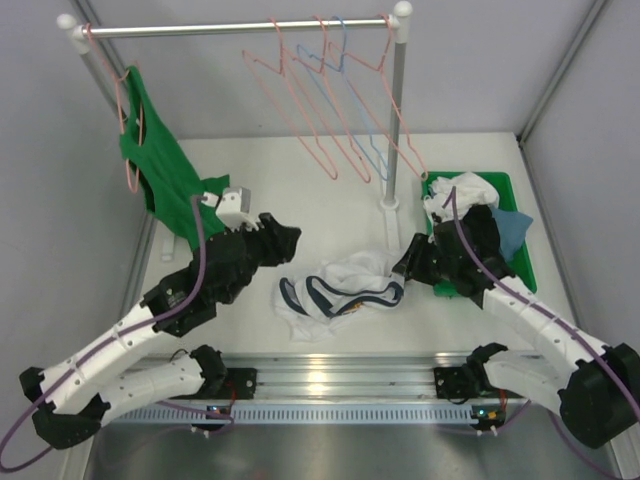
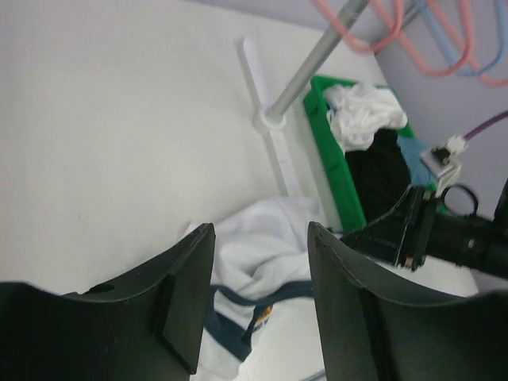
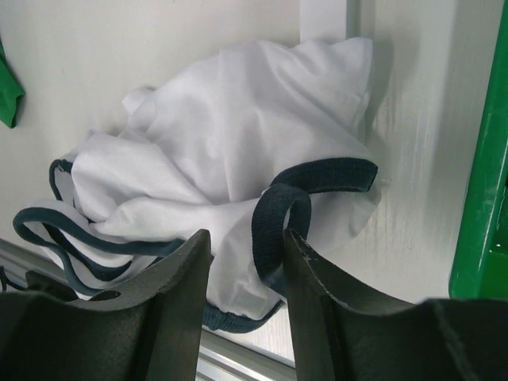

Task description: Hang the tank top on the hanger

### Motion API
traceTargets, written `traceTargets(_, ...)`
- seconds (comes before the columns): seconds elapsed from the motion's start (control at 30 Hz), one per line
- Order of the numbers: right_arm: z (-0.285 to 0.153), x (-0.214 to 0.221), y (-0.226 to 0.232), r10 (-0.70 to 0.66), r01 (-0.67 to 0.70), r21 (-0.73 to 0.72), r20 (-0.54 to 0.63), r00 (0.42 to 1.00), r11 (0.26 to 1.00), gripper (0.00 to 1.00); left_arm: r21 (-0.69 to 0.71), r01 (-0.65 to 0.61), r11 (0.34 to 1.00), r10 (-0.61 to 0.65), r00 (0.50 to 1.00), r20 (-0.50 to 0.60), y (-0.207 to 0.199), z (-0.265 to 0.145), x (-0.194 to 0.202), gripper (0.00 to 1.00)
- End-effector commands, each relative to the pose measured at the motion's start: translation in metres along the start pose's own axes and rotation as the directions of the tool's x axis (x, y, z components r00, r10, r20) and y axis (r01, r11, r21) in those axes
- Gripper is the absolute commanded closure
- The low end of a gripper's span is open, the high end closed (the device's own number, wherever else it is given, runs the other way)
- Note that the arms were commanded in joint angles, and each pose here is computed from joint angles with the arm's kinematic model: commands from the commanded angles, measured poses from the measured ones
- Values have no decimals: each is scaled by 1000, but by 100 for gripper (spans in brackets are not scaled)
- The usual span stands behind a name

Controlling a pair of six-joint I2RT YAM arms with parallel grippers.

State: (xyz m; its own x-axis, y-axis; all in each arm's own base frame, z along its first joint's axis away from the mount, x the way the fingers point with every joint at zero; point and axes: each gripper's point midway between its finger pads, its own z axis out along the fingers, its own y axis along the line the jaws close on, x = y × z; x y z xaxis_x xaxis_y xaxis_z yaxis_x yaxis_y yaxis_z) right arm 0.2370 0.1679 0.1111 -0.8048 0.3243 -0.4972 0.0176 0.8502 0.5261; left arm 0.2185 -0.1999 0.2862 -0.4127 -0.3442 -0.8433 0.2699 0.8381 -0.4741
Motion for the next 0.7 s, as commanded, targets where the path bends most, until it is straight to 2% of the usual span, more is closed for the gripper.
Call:
traceTargets(0.0, -12, -24, 21, -8, 13, -70, 74, 997, 997, 58, -62, -5, 998, 17, 982, 187, -16, -1, -76, 44)
traceTargets(0.03, -12, -22, 20, -7, 12, -68, 72, 997, 998, 58, -65, -8, 998, 23, 970, 242, -26, -6, -104, 43)
traceTargets(0.07, -12, -22, 20, -7, 12, -69, 71, 997, 998, 58, -123, -20, 992, 52, 965, 258, -26, 5, -112, 42)
traceTargets(0.2, -13, -18, 16, -5, 9, -67, 70, 998, 998, 57, -213, -51, 976, 120, 937, 328, -48, 20, -162, 38)
traceTargets(0.23, -13, -16, 16, -7, 12, -69, 66, 998, 998, 58, -247, -40, 968, 134, 917, 375, -52, 13, -188, 37)
traceTargets(0.3, -13, -14, 14, -6, 10, -67, 63, 998, 998, 58, -313, -61, 948, 178, 915, 362, -53, 35, -194, 36)
traceTargets(0.33, -13, -13, 14, -7, 11, -70, 60, 998, 997, 57, -301, -39, 953, 161, 905, 394, -60, 33, -214, 36)
traceTargets(0.37, -13, -12, 13, -6, 10, -68, 59, 998, 998, 58, -330, -62, 942, 187, 914, 361, -59, 50, -210, 35)
traceTargets(0.43, -13, -10, 12, -9, 13, -71, 55, 998, 997, 57, -342, -52, 938, 190, 903, 385, -61, 54, -230, 35)
traceTargets(0.53, -14, -10, 12, -12, 16, -73, 57, 998, 997, 58, -378, -64, 924, 215, 903, 372, -57, 73, -239, 35)
traceTargets(0.67, -14, -9, 12, -17, 21, -76, 57, 998, 997, 58, -427, -119, 897, 271, 908, 318, -47, 106, -238, 35)
